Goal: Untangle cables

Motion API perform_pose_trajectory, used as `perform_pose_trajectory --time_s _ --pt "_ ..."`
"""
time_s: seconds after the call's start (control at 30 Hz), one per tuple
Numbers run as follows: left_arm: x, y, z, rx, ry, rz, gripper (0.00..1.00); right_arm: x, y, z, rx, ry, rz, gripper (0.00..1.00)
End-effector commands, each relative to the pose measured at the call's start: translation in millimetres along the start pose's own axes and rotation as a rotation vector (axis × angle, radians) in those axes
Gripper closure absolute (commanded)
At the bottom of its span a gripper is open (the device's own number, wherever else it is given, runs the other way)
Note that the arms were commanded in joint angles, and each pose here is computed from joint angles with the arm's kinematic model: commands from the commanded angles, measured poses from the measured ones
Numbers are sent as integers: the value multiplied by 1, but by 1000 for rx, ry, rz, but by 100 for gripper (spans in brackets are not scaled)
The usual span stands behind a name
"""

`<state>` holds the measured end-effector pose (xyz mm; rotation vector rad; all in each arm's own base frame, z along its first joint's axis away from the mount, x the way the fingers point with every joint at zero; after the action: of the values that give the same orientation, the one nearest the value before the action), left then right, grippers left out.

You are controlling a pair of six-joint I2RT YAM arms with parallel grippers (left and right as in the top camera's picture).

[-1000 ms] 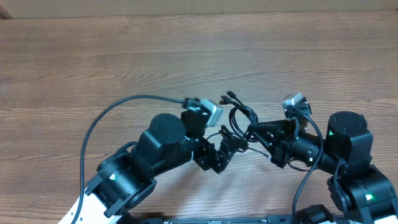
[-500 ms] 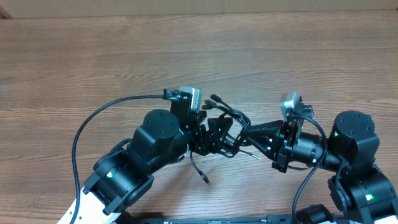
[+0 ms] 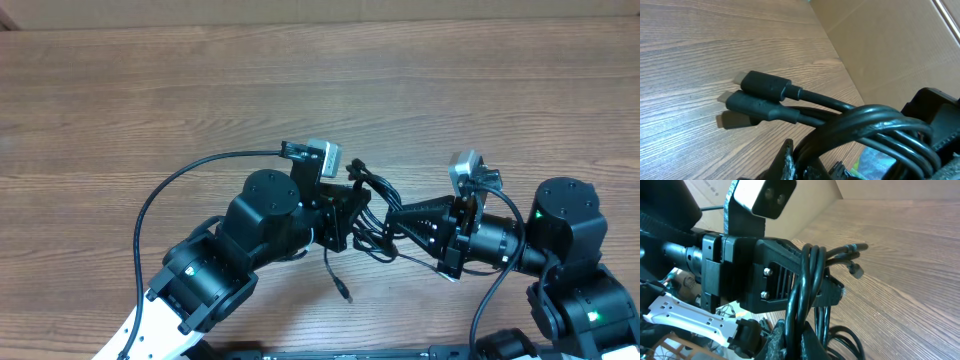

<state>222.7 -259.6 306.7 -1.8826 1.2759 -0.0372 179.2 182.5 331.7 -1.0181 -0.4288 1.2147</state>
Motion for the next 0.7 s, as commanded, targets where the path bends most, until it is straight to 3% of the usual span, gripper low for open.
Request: perform_pose_trajectory --time_s 0.0,0.1,0.23,0.53,0.57,0.63,0.67 --pt "-1 -10 7 20 -49 -41 96 -5 -8 6 -28 6 -24 96" --pt "-3 -10 24 -5 -144 -59 96 -5 -8 5 -28 12 -26 96" --pt "-10 -4 56 -191 -295 -78 96 -5 -9 4 -32 17 -28 96" --pt "-7 -4 44 -86 -224 -41 96 -6 -12 -16 -20 140 -52 96" --pt "-6 -5 41 -60 -208 -38 96 -7 -10 -18 -12 155 -47 93" --pt "-5 -6 34 -5 -171 -28 96 -8 -6 -25 8 190 -36 44" --pt "-5 -6 31 18 -155 -26 96 -8 -1 -29 2 215 -20 41"
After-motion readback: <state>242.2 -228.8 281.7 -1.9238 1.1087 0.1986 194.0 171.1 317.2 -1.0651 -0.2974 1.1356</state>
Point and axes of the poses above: each gripper's point midway between its finger pads, its own x axis out along the fingers, its own z axis along the line the jaws close on, y = z × x, the point moved 1 cm from there along -x, back along the fingers
